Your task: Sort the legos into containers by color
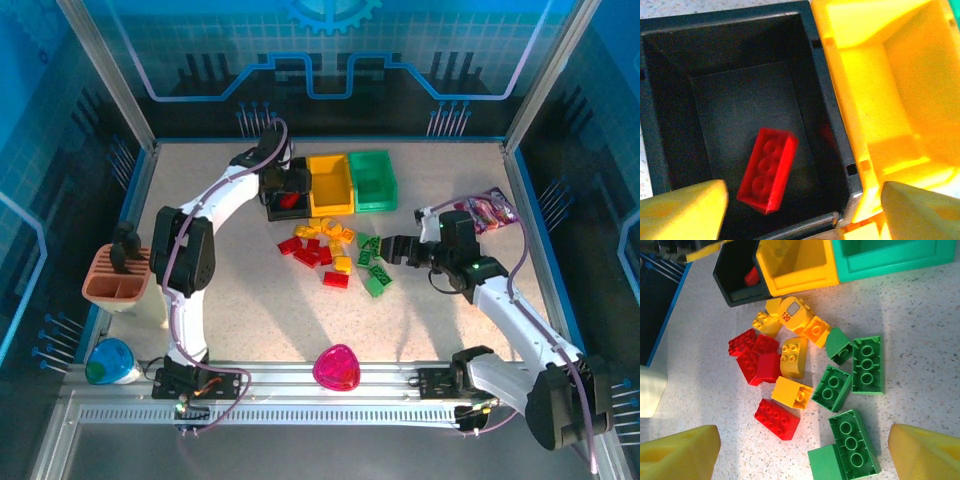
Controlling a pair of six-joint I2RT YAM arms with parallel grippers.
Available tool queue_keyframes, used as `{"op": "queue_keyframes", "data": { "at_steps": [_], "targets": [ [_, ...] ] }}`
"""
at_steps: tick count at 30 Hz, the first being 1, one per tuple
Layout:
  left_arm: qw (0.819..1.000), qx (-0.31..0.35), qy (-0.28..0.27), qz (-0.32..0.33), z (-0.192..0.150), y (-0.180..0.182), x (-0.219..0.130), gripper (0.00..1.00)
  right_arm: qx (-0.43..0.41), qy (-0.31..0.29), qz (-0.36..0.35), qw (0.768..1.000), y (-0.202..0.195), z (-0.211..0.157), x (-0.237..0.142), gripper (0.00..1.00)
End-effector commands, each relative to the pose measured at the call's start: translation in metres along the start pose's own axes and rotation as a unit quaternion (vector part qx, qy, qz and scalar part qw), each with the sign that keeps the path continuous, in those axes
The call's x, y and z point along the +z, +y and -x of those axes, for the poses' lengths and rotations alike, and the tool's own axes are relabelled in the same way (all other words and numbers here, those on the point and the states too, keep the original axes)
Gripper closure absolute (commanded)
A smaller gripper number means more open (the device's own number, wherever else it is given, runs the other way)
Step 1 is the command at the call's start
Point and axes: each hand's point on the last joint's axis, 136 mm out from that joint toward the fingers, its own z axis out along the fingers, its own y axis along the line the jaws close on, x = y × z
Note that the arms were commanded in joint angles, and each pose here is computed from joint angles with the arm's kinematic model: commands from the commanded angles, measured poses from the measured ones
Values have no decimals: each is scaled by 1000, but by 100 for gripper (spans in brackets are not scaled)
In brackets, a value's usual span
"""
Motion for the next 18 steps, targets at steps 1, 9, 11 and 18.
{"op": "queue_keyframes", "data": {
  "at_steps": [1,9,11,18],
  "targets": [
    [1000,2,-30,-3,12,-1,-35,7,-46,0,-2,999,16,5,-3,11],
    [995,-20,-89,-34,-15,-3,-106,9,-132,58,-32,989,40,1,22,14],
    [994,-32,-97,-38,-34,2,-120,9,-146,67,-33,986,53,9,30,16],
    [990,-63,-119,-35,-97,23,-154,9,-172,131,-61,974,68,0,75,21]
  ]
}}
